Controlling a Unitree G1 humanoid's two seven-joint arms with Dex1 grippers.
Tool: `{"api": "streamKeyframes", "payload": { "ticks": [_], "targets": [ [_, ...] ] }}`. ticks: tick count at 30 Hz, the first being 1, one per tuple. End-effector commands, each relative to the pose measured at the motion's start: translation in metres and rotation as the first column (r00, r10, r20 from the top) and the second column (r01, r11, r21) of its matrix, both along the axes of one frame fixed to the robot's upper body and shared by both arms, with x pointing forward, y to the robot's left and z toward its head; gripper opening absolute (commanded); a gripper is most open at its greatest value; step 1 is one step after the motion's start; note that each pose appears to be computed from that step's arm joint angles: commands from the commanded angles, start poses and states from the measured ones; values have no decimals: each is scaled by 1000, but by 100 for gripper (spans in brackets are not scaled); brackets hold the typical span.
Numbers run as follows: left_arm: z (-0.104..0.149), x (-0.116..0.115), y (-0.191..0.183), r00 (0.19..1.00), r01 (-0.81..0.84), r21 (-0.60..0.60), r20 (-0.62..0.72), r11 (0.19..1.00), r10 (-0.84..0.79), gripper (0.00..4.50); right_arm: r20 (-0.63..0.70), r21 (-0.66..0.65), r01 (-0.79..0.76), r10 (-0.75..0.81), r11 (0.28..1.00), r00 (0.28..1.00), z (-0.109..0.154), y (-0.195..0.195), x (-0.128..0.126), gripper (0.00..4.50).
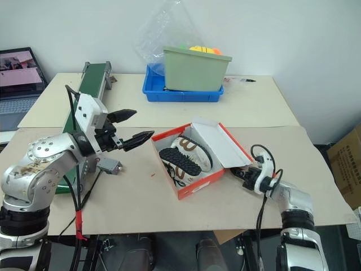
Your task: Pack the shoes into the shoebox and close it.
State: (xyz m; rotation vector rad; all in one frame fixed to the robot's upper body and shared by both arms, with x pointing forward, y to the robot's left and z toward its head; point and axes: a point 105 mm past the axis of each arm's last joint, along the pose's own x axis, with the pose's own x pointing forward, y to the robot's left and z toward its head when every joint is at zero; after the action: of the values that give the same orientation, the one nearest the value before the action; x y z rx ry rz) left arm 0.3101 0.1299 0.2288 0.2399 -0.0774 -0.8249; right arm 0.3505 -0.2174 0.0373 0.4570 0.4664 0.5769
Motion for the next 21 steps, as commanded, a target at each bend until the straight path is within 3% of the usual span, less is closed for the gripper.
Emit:
{"api": "streamKeyframes", "payload": {
  "ticks": [1,3,7,10,17,21],
  "targets": [
    [12,-7,2,999,-9,-8,52,1000,9,450,78,-12,-9,10,1000,997,20,0,11,4],
    [11,-8,3,999,-16,-8,48,1000,17,450,102,-56,2,4,998,995,30,-6,14,4],
    [7,-15,13,999,-43,0,26,999,43,450,229,-33,-32,39,999,973,86,-1,15,4],
    [4,-17,16,999,-50,3,10,999,50,450,279,-59,-97,110,994,954,111,13,7,4],
    [3,-20,25,998,-60,12,-13,998,60,450,344,-119,-235,262,965,901,150,37,-21,4],
    [4,-17,29,997,-72,10,-14,997,73,450,339,-146,-338,368,930,866,157,54,-40,4]
  ]
}}
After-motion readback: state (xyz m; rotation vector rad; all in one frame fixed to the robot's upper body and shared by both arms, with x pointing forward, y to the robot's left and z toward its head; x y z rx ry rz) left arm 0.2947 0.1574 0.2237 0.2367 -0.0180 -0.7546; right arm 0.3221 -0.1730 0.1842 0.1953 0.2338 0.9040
